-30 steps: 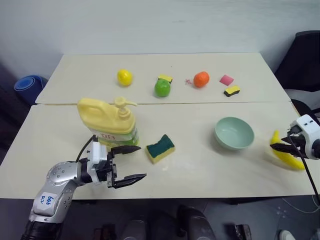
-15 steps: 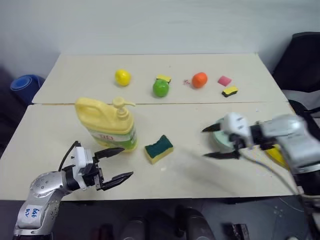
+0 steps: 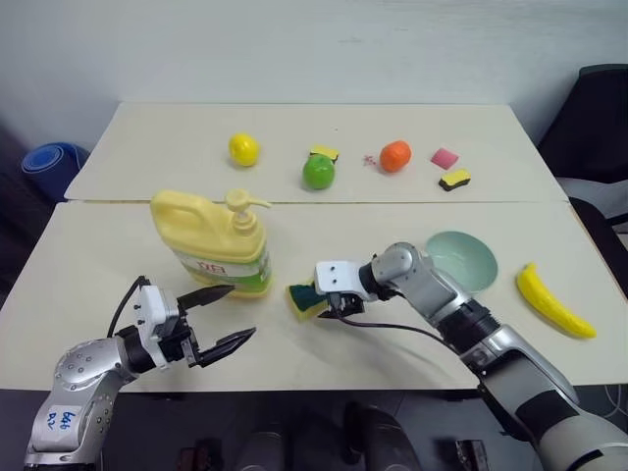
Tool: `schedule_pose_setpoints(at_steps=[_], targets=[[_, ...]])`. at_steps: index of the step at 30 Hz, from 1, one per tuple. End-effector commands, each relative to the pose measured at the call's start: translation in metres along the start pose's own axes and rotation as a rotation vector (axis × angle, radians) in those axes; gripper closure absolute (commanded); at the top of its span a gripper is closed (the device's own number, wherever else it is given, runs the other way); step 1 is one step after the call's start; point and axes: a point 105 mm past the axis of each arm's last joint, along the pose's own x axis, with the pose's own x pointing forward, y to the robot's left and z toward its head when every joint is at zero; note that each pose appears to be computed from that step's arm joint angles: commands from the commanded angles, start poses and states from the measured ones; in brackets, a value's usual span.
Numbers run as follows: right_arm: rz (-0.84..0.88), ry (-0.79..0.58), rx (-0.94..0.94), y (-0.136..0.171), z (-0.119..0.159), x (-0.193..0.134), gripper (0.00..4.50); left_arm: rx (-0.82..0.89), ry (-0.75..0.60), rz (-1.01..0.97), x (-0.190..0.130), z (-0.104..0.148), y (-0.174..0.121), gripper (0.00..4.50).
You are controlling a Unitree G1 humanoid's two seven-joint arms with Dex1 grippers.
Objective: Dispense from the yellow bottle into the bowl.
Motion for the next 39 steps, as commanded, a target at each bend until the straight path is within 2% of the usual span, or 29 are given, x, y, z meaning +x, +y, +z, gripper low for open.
schedule_pose_setpoints(at_steps=[1,3,4,6,11,13,14,17,20,22,25,28,32,34,37,39], targets=[[-0.017,-0.04,-0.033,-0.004,0.007,-0.01,2.89,0.032,-0.02,-0.014,0.007,0.011,-0.002,0.0],[-0.035,-0.067,-0.024,-0.002,0.005,-0.023,3.5,0.036,-0.029,-0.023,0.011,0.014,-0.002,0.0],[-0.041,-0.083,-0.019,0.001,0.004,-0.03,4.0,0.036,-0.034,-0.027,0.013,0.016,-0.002,0.0],[-0.036,-0.122,0.014,0.01,0.002,-0.05,4.47,0.033,-0.043,-0.043,0.016,0.017,-0.005,0.0],[-0.024,-0.381,0.094,0.037,0.021,-0.116,4.47,0.021,-0.056,-0.096,0.02,0.017,-0.012,0.0],[-0.167,-0.484,0.188,0.033,0.021,-0.159,4.47,0.023,-0.066,-0.124,0.026,0.018,-0.013,0.0],[-0.23,-0.487,0.248,0.033,0.016,-0.178,4.47,0.026,-0.07,-0.14,0.028,0.019,-0.014,0.0],[-0.403,-0.383,0.356,0.034,-0.014,-0.221,4.47,0.036,-0.079,-0.182,0.032,0.021,-0.017,0.0],[-0.625,-0.173,0.532,0.04,-0.077,-0.27,4.47,0.05,-0.082,-0.232,0.037,0.022,-0.023,0.0],[-0.79,0.004,0.644,0.046,-0.13,-0.294,4.47,0.047,-0.088,-0.254,0.041,0.021,-0.026,0.0],[-0.858,0.157,0.723,0.062,-0.181,-0.301,4.47,0.047,-0.092,-0.259,0.044,0.021,-0.025,0.0],[-0.911,0.23,0.728,0.068,-0.207,-0.299,3.9,0.053,-0.091,-0.256,0.043,0.021,-0.022,0.0],[-0.978,0.238,0.818,0.074,-0.226,-0.299,2.71,0.061,-0.082,-0.23,0.038,0.02,-0.017,0.0],[-0.975,0.213,0.779,0.073,-0.219,-0.302,2.01,0.063,-0.079,-0.222,0.035,0.02,-0.016,0.0],[-0.883,0.067,0.672,0.065,-0.178,-0.299,0.95,0.068,-0.068,-0.185,0.027,0.02,-0.012,0.0],[-0.816,0.084,0.615,0.066,-0.163,-0.295,0.19,0.072,-0.056,-0.164,0.022,0.019,-0.008,0.0]])
